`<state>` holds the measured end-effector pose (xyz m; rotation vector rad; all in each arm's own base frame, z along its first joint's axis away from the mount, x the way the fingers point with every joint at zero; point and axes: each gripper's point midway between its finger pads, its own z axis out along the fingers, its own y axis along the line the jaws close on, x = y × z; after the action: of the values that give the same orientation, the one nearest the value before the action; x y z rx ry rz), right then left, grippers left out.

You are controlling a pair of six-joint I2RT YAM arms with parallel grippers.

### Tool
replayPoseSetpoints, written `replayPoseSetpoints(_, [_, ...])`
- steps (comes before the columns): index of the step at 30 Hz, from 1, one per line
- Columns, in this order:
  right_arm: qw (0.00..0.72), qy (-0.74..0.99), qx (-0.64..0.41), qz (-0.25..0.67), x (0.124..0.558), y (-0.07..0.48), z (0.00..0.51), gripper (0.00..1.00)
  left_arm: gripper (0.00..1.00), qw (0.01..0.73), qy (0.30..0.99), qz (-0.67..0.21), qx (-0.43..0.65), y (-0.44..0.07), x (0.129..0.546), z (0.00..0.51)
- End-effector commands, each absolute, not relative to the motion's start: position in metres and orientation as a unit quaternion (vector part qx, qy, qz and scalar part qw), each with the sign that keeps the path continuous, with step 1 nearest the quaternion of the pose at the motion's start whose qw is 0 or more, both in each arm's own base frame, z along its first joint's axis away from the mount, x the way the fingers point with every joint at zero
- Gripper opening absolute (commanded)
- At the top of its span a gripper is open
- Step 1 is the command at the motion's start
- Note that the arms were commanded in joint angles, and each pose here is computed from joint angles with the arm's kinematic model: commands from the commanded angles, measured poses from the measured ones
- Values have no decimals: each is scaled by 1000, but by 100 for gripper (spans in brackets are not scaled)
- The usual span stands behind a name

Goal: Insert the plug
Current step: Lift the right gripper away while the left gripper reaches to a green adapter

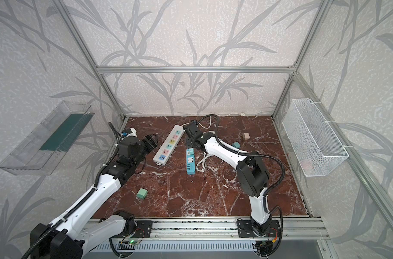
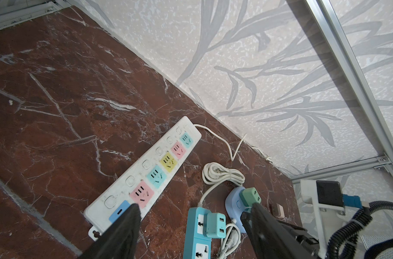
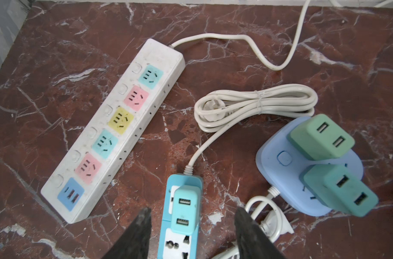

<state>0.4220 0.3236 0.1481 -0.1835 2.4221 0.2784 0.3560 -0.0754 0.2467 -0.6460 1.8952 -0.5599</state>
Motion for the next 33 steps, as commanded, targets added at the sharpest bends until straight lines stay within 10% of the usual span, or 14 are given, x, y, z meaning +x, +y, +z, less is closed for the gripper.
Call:
replayPoseSetpoints(1, [310, 942, -94, 92, 414, 326, 123, 58, 78, 508, 783, -227, -277, -70, 359, 244])
replayPoseSetpoints(19, [258, 960, -77, 69, 396, 298, 60, 51, 78, 497, 791, -212, -287, -64, 365, 230])
replayPoseSetpoints(33, [305, 929, -141, 159, 395, 318, 151, 58, 83, 463, 814, -100, -336, -23, 334, 202])
